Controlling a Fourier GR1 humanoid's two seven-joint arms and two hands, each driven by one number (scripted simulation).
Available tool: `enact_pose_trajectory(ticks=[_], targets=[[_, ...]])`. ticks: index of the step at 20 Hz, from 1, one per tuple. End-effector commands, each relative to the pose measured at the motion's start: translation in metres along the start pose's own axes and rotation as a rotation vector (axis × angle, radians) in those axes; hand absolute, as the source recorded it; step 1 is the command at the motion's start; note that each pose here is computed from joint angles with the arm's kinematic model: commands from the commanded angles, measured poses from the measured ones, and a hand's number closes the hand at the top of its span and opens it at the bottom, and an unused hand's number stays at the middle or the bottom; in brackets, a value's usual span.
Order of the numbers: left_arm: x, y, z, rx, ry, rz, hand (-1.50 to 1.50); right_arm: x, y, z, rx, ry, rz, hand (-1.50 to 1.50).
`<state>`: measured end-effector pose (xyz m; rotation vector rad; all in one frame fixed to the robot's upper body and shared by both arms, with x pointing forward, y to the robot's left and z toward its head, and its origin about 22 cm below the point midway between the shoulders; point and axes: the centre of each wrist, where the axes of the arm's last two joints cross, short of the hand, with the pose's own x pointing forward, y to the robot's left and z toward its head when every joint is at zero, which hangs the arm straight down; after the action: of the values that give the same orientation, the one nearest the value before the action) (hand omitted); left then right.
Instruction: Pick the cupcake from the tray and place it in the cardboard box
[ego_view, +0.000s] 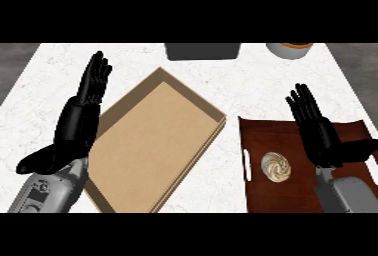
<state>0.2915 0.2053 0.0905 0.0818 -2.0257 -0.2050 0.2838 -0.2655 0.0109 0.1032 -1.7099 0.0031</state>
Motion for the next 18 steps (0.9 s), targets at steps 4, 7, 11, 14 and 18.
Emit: enact_pose_trajectory(ticks=[4, 7, 11, 14, 18], targets=[[-0.049, 0.084, 0.046, 0.138, 0.351, -0.321, 0.0, 0.003, -0.03, 0.018, 0.159, 0.024, 0.015, -1.5], [-0.058, 0.087, 0.057, 0.132, 0.446, -0.339, 0.0, 0.066, -0.06, -0.007, 0.351, -0.126, 0.563, -1.5], [-0.074, 0.127, 0.081, 0.213, 0.625, -0.433, 0.0, -0.017, -0.083, 0.068, 0.434, 0.016, 0.562, -1.5], [-0.072, 0.132, 0.077, 0.212, 0.635, -0.424, 0.0, -0.045, -0.103, 0.092, 0.371, -0.089, 0.268, -1.5], [-0.064, 0.141, 0.069, 0.187, 0.633, -0.447, 0.0, -0.033, -0.152, 0.08, 0.453, -0.199, 0.317, -1.5]])
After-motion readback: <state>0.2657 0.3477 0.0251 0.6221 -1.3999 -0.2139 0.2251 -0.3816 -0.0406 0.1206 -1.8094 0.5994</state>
